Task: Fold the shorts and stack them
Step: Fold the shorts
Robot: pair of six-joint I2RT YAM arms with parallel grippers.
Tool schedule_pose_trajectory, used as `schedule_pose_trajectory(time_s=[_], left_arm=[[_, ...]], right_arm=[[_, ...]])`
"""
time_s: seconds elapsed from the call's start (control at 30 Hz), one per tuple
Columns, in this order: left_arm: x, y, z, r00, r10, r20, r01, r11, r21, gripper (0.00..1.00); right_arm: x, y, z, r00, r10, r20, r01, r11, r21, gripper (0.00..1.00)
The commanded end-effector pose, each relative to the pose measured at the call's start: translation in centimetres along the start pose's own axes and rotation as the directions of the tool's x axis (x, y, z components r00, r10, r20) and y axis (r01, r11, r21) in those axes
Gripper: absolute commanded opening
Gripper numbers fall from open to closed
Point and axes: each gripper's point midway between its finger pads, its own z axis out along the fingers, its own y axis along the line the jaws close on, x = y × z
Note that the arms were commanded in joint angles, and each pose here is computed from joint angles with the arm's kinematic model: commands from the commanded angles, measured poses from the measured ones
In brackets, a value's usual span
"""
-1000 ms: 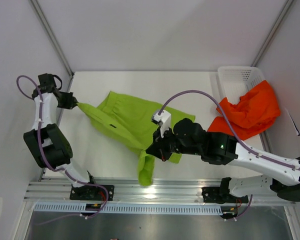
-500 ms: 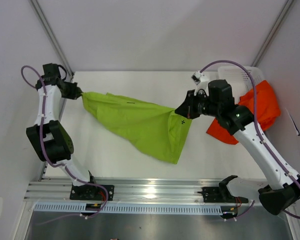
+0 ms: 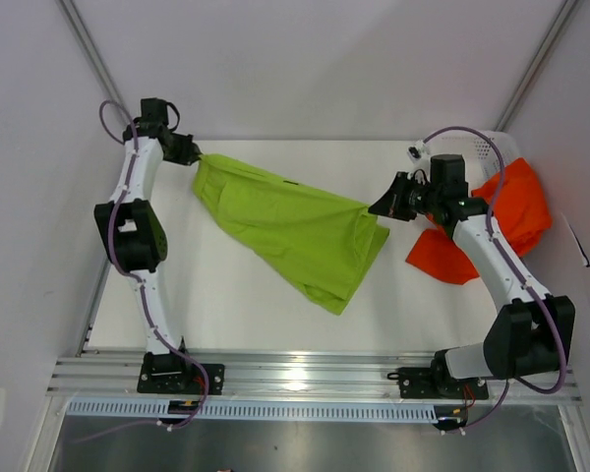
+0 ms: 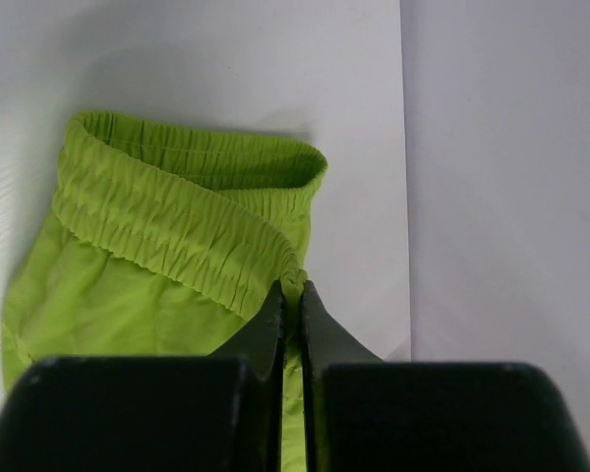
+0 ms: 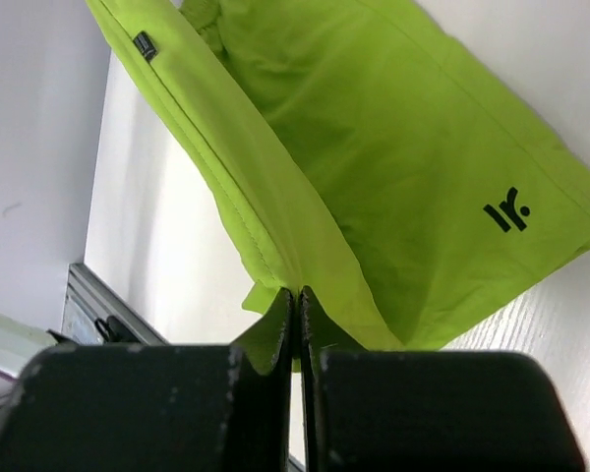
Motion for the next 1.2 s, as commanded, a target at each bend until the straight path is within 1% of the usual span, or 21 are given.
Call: schedule_pose_trajectory(time_s=[0.0, 0.1, 0.17, 0.23, 0.3, 0.37, 0.4, 0.43, 0.47, 0.5, 0.53, 0.57, 0.6, 0.63, 0.67, 0.77, 0.93, 0.97, 1.0, 1.1, 1.17], left_arm=[[-1.2, -3.4, 2.0, 0.996, -0.043, 0.072, 0.036, 0.995, 0.091, 0.02], [-0.3, -4.1, 3.9, 0.996, -0.045, 0.073, 0.037, 0.992, 0.117, 0.05], [0.7, -5.4, 5.8, 0.998, -0.041, 0.047, 0.031, 0.981, 0.194, 0.03], [1.6, -6.5, 6.8, 0.999, -0.034, 0.016, 0.029, 0.968, 0.25, 0.08], [2.6, -8.2, 7.8, 1.0, -0.012, -0.018, 0.017, 0.945, 0.327, 0.19], [3.2, -9.2, 8.3, 1.0, 0.004, -0.025, 0.006, 0.929, 0.369, 0.44], [3.5, -9.9, 8.0, 0.999, 0.032, -0.027, -0.018, 0.916, 0.4, 0.6], [3.7, -10.2, 7.9, 0.999, 0.045, -0.023, -0.032, 0.911, 0.41, 0.88], [3.7, -10.6, 7.6, 0.998, 0.06, -0.015, -0.048, 0.907, 0.419, 0.96], [3.5, -10.8, 7.0, 0.997, 0.08, 0.003, -0.074, 0.905, 0.42, 0.99], [3.4, -10.7, 6.7, 0.996, 0.091, 0.016, -0.09, 0.905, 0.416, 0.99], [3.0, -10.7, 6.2, 0.995, 0.096, 0.034, -0.102, 0.906, 0.411, 0.99], [2.6, -11.5, 4.5, 0.99, 0.124, 0.068, -0.141, 0.891, 0.431, 0.99], [2.4, -11.4, 4.0, 0.987, 0.134, 0.089, -0.16, 0.89, 0.427, 0.99], [2.3, -11.7, 3.2, 0.983, 0.15, 0.104, -0.18, 0.885, 0.43, 0.99], [1.8, -11.9, 0.5, 0.958, 0.228, 0.173, -0.281, 0.863, 0.42, 0.99], [2.3, -9.5, -2.3, 0.908, 0.351, 0.229, -0.413, 0.838, 0.355, 0.99], [2.6, -7.5, -1.2, 0.903, 0.373, 0.214, -0.425, 0.851, 0.308, 0.99], [2.6, -7.1, -2.0, 0.89, 0.396, 0.225, -0.449, 0.842, 0.297, 0.99], [2.5, -4.6, -1.4, 0.871, 0.436, 0.228, -0.484, 0.844, 0.233, 0.99], [2.9, -2.9, -1.0, 0.86, 0.46, 0.222, -0.502, 0.842, 0.198, 0.99]], right_arm=[[-2.2, -3.1, 1.0, 0.992, 0.071, 0.103, -0.077, 0.996, 0.055, 0.0], [-2.7, -6.6, 2.3, 0.973, 0.17, 0.158, -0.184, 0.979, 0.082, 0.0], [-3.2, -9.5, 2.7, 0.954, 0.225, 0.2, -0.252, 0.96, 0.122, 0.0], [-3.4, -11.4, 2.8, 0.924, 0.268, 0.272, -0.316, 0.937, 0.152, 0.0], [-3.2, -14.1, 2.2, 0.892, 0.298, 0.339, -0.382, 0.9, 0.212, 0.0], [-2.9, -15.3, 1.8, 0.874, 0.305, 0.379, -0.413, 0.877, 0.247, 0.0], [-2.2, -16.7, 1.7, 0.86, 0.305, 0.409, -0.437, 0.854, 0.282, 0.0], [-1.9, -17.3, 1.5, 0.847, 0.319, 0.426, -0.462, 0.838, 0.291, 0.0], [-1.5, -18.2, 1.4, 0.838, 0.328, 0.436, -0.481, 0.822, 0.305, 0.0], [-0.9, -18.9, 1.5, 0.835, 0.34, 0.433, -0.496, 0.806, 0.323, 0.01], [-1.0, -19.3, 1.6, 0.838, 0.341, 0.425, -0.496, 0.802, 0.333, 0.07], [-0.4, -20.1, 2.2, 0.844, 0.356, 0.402, -0.502, 0.79, 0.353, 0.44], [0.5, -20.6, 2.3, 0.847, 0.376, 0.375, -0.512, 0.767, 0.387, 0.58], [0.2, -20.7, 2.3, 0.851, 0.371, 0.372, -0.508, 0.765, 0.397, 0.81], [0.2, -20.9, 2.3, 0.852, 0.37, 0.371, -0.507, 0.761, 0.405, 0.85], [-0.4, -20.3, 1.1, 0.874, 0.312, 0.373, -0.465, 0.761, 0.452, 0.88], [-1.3, -14.8, 0.5, 0.935, 0.134, 0.328, -0.293, 0.813, 0.503, 0.87], [-0.7, -14.4, 0.5, 0.947, 0.111, 0.301, -0.262, 0.808, 0.528, 0.86], [-0.4, -13.0, 1.0, 0.96, 0.082, 0.266, -0.216, 0.824, 0.524, 0.85], [2.0, -11.6, 1.9, 0.981, 0.096, 0.169, -0.171, 0.843, 0.51, 0.82], [4.3, -9.5, 3.0, 0.991, 0.1, 0.086, -0.128, 0.884, 0.449, 0.78]])
